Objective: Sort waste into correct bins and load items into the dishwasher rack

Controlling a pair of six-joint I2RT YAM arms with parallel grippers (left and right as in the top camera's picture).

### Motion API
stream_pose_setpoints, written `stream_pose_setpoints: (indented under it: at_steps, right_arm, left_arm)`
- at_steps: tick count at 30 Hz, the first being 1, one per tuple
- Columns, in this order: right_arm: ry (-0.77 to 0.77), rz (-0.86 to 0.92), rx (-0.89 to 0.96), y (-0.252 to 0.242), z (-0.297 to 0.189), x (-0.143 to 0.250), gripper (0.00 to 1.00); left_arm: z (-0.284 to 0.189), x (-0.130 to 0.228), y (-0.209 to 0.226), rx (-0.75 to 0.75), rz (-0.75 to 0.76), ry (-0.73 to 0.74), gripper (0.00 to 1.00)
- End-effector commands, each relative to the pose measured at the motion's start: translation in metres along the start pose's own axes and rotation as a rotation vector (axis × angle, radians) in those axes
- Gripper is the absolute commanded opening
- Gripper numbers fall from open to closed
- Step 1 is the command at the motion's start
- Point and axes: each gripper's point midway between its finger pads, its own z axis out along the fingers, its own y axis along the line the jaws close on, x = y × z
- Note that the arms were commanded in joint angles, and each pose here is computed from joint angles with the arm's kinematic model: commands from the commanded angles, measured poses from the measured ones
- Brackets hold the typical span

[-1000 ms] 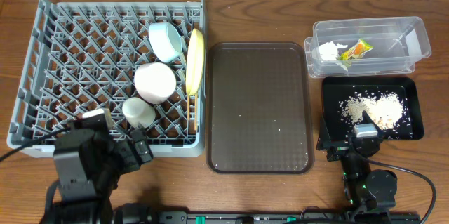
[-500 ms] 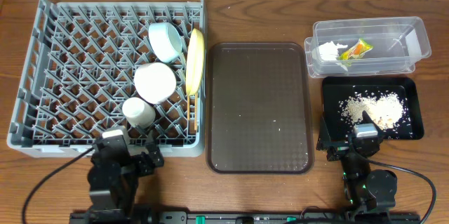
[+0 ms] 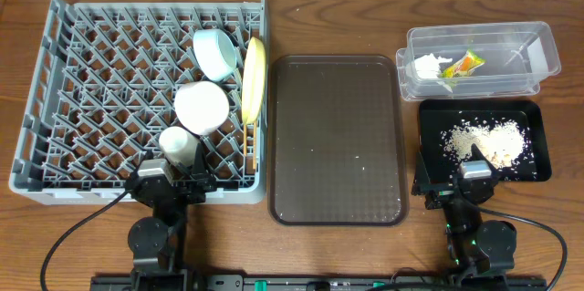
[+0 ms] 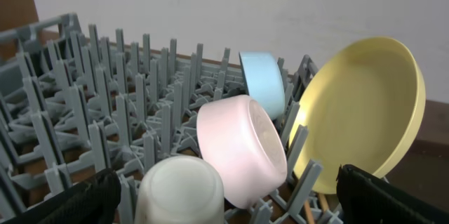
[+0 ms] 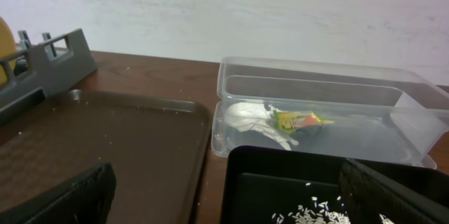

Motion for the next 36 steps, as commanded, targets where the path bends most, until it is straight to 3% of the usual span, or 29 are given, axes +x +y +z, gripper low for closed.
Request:
stream_pose_setpoints:
  at_steps: [1, 36]
  right_arm:
    - [0.003, -0.011, 0.016, -0.0031, -0.0002, 0.001, 0.99]
    - [0.003, -0.011, 0.016, -0.0031, -0.0002, 0.001, 0.99]
  left_arm:
    - [0.0005, 0.0119, 0.0008, 0.0, 0.077, 0.034, 1.0]
    - [0.0004, 0.0175, 0.0019, -0.004, 0.076, 0.057, 1.0]
